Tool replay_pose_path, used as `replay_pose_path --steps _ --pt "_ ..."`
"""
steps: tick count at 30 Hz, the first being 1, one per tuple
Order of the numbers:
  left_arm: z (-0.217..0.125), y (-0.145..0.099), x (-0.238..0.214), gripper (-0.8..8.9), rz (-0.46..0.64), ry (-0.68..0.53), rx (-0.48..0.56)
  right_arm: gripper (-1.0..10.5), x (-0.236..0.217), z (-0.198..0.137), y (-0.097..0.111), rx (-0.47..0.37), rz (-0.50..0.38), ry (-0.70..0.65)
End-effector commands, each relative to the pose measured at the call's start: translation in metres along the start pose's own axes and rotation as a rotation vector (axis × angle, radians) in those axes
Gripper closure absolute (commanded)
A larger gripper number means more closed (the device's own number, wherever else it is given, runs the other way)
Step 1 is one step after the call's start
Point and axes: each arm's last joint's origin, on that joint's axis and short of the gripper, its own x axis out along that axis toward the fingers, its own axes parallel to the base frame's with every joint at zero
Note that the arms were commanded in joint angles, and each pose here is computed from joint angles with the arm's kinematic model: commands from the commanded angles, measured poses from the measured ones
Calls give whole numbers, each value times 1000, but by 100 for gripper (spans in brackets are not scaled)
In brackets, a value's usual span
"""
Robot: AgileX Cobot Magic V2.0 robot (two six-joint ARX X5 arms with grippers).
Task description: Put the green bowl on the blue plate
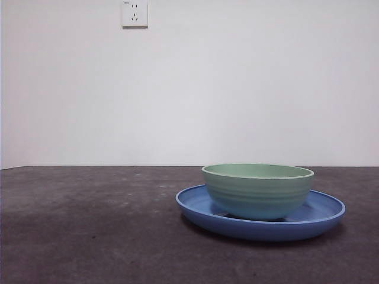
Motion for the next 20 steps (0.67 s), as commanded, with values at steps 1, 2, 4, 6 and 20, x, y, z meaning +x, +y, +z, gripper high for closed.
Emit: replay_pose_path --steps 1,2,4,6,20 --pt "6 -1 -2 176 -9 -19 6 304 2 2 0 59 -18 31" --pt "5 -1 -2 176 -10 -18 6 304 5 1 -2 82 -31 60" --pt "5 -1 -2 175 -9 -18 5 304 12 -1 -7 126 -76 128" --pt "5 -1 -2 175 -9 -18 5 304 21 -3 -13 162 -124 199" --pt "5 -1 -2 175 -9 -16 0 415 94 10 -85 266 -270 395"
